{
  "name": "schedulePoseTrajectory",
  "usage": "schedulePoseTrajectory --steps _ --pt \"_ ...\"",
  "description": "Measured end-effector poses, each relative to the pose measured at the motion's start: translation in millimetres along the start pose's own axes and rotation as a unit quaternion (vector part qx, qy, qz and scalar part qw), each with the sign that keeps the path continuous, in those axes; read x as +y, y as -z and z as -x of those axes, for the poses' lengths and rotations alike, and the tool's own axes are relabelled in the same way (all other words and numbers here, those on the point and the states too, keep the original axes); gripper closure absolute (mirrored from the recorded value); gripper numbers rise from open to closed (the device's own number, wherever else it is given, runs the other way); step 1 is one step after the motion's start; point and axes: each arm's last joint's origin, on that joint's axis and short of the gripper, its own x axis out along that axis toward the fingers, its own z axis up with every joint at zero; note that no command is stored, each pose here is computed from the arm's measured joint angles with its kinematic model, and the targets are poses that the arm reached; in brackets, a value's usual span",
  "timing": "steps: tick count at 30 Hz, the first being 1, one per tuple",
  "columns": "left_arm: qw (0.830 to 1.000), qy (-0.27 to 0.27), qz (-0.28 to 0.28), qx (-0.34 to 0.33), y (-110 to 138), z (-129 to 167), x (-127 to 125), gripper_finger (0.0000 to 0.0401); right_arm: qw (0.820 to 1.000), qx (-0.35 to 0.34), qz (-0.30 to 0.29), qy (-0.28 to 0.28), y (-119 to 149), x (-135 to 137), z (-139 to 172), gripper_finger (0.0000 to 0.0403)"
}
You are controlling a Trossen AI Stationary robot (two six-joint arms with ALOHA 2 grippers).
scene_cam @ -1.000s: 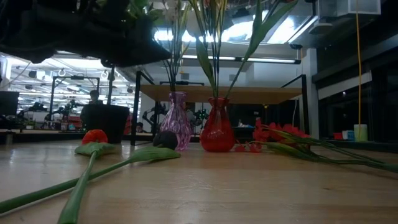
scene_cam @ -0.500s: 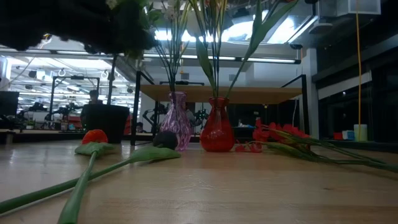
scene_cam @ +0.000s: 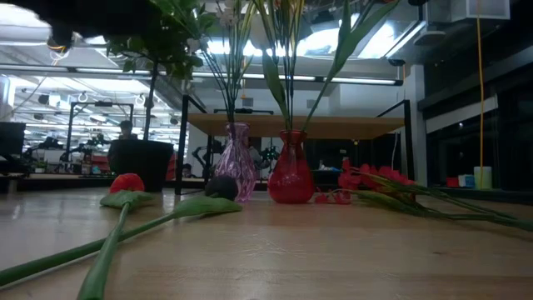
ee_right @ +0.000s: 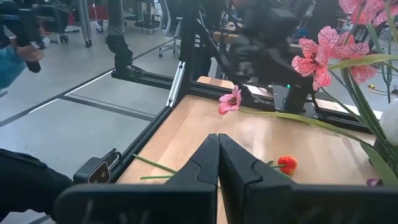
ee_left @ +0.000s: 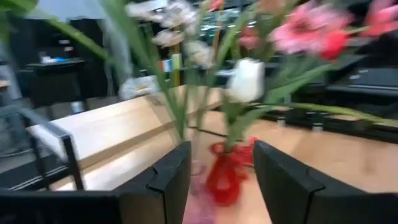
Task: Pick and place flowers into a vace then onto a shelf
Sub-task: Put the orange flower into the purple vase
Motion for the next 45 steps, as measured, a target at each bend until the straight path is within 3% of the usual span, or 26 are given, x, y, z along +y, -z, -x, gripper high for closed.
schedulePoseTrajectory --steps 10,17,21,25,31,36,41,45 --pt "0.999 0.044 -0.019 0.009 -31.1 42.4 -36.1 0.0317 0.998 -0.022 -0.045 -0.023 -4.9 11.2 4.3 0.0396" --pt "0.994 0.107 0.027 0.015 -14.4 64.8 -43.8 0.0373 0.996 -0.049 -0.025 -0.063 -10.6 30.3 13.3 0.0396" --pt "0.991 0.130 0.018 0.021 0.0 69.1 -45.4 0.0396 0.996 -0.037 -0.035 -0.078 -8.3 37.2 16.5 0.0396" --pt "0.982 0.186 0.005 0.045 10.7 59.8 -50.1 0.0398 0.994 -0.021 -0.047 -0.093 -5.3 44.2 20.1 0.0396" --pt "0.959 0.256 0.030 0.117 23.5 35.6 -54.1 0.0399 0.994 0.018 -0.014 -0.102 3.2 49.0 22.9 0.0396" --pt "0.946 0.249 0.053 0.199 38.6 13.4 -48.3 0.0400 0.995 0.034 -0.007 -0.093 6.5 44.8 20.6 0.0396" --pt "0.920 0.239 0.080 0.300 51.2 -8.3 -40.0 0.0399 0.996 0.053 0.010 -0.071 10.4 34.4 15.5 0.0396" --pt "0.905 0.230 0.073 0.351 47.8 -22.7 -41.7 0.0399 0.996 0.065 0.013 -0.053 12.8 25.7 11.6 0.0396"
